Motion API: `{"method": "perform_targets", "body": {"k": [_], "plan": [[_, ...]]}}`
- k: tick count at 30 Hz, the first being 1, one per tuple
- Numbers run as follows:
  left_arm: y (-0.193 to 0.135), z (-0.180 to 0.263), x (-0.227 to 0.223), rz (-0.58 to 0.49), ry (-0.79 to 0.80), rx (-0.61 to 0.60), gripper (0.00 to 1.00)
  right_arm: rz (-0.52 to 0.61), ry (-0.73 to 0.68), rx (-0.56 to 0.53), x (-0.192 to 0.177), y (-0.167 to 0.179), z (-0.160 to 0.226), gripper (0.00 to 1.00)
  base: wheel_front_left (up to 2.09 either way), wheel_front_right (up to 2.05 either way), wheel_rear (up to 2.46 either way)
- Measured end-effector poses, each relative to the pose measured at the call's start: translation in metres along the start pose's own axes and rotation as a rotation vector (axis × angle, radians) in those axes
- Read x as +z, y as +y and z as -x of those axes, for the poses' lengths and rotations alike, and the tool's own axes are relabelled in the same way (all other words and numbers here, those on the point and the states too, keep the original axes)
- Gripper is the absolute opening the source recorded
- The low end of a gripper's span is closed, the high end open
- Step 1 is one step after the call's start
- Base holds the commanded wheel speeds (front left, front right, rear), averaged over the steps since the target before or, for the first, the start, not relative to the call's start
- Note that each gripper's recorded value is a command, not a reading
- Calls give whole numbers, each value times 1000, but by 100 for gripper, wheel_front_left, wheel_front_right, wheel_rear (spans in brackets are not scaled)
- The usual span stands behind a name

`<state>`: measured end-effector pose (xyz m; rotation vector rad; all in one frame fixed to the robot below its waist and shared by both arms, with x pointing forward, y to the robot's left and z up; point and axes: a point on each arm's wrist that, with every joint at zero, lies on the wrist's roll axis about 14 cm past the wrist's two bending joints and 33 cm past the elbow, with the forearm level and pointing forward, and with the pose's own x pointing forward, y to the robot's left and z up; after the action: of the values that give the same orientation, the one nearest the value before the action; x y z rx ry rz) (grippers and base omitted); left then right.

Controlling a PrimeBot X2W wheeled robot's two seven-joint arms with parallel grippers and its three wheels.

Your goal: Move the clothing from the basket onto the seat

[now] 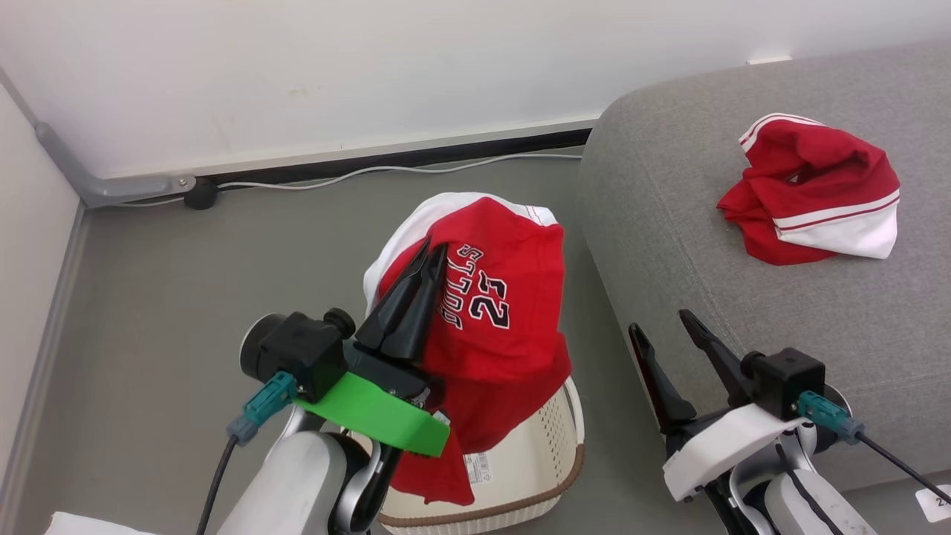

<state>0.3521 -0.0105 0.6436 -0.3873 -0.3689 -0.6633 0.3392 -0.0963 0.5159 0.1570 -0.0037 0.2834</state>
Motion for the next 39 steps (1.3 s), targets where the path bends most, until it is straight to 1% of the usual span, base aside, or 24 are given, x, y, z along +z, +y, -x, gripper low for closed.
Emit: {"method": "perform_targets", "body": {"k": [9, 15, 19, 23, 33, 36, 39], "plan": [[0, 1, 1, 6, 2, 12, 0, 5, -8, -5, 4, -2, 0, 100, 0, 0, 0], [0, 1, 1, 12, 4, 18, 0, -1, -33, 25, 13, 8, -2, 100, 0, 0, 0], [-3, 1, -1, 18, 17, 10, 0, -15, -70, 82, 25, 26, -4, 100, 0, 0, 0], [-1, 2, -2, 19, 22, 15, 0, -39, -74, 161, 28, 51, -5, 100, 0, 0, 0], [4, 3, -6, 22, 32, 27, 0, -102, -16, 397, 21, 121, 6, 100, 0, 0, 0], [4, 3, -8, 24, 43, 25, 0, -114, 4, 429, 17, 131, 8, 100, 0, 0, 0], [3, 3, -9, 26, 47, 24, 0, -118, 10, 434, 16, 134, 8, 100, 0, 0, 0]]}}
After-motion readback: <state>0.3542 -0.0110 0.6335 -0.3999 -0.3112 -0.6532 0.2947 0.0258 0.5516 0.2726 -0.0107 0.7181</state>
